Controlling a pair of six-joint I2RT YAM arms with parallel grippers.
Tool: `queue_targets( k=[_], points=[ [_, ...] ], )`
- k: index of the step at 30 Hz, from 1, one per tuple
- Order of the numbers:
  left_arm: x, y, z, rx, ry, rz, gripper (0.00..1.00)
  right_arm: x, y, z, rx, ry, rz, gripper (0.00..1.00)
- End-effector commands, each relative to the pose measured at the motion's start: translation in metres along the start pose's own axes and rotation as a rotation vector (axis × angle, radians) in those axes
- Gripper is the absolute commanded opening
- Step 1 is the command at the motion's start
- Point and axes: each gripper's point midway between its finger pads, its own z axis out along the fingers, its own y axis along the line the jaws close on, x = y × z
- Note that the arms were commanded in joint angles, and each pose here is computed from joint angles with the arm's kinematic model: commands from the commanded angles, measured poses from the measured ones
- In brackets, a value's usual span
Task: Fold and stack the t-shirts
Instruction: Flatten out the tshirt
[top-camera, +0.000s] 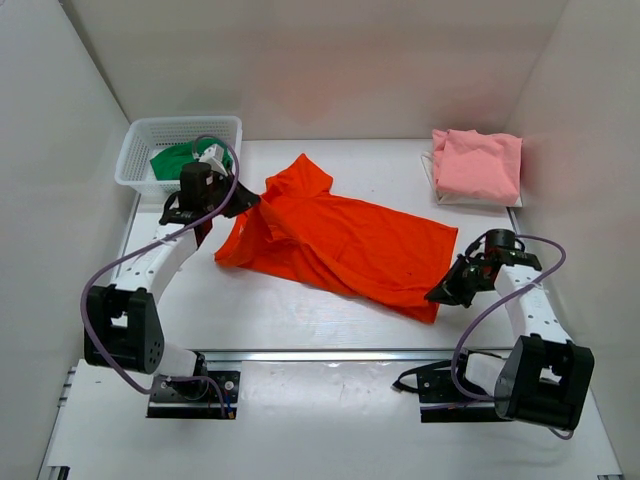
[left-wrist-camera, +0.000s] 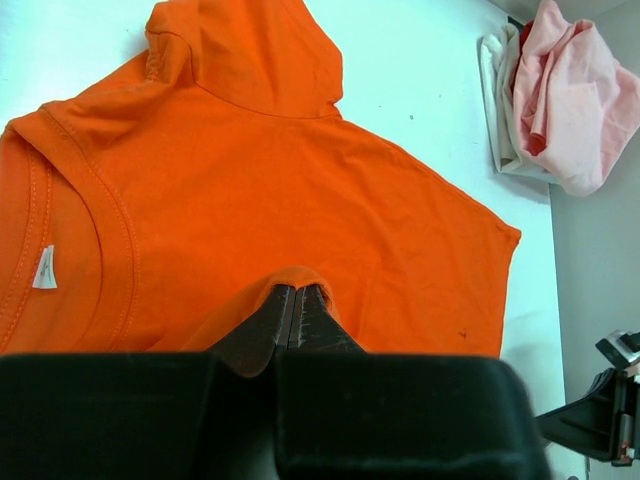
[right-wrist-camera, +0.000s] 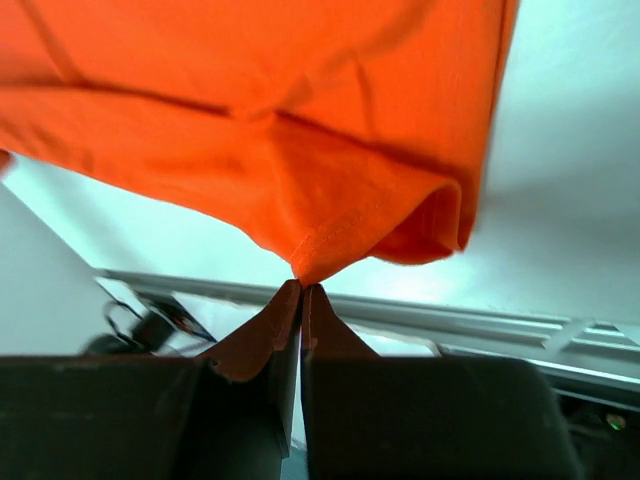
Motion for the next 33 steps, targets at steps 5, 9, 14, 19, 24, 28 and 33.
queue_targets(
  k=[5,9,14,19,24,28,33],
  points=[
    [-0.018,-0.019,0.007,0.069,-0.036,0.045,0.0,-0.042,0.015,-0.009,-0.112,-0.15,0.109,0.0],
    [-0.022,-0.016,0.013,0.058,-0.038,0.042,0.0,-0.047,0.009,-0.005,-0.124,-0.174,0.151,0.0],
    [-0.023,-0.017,0.02,0.063,-0.035,0.041,0.0,-0.053,0.002,-0.003,-0.098,-0.206,0.188,0.0],
    [-0.023,-0.015,0.029,0.065,-0.032,0.027,0.0,-0.063,-0.01,-0.011,-0.031,-0.29,0.227,0.0],
    [-0.024,-0.013,0.034,0.061,-0.03,0.017,0.0,-0.071,-0.025,-0.023,0.018,-0.371,0.273,0.0],
    [-0.028,-0.016,0.032,0.076,-0.03,0.022,0.0,-0.071,-0.006,-0.021,0.0,-0.331,0.145,0.0],
    [-0.064,-0.06,-0.008,0.182,-0.117,0.078,0.0,-0.083,0.068,-0.045,-0.101,-0.371,-0.174,0.0]
  ],
)
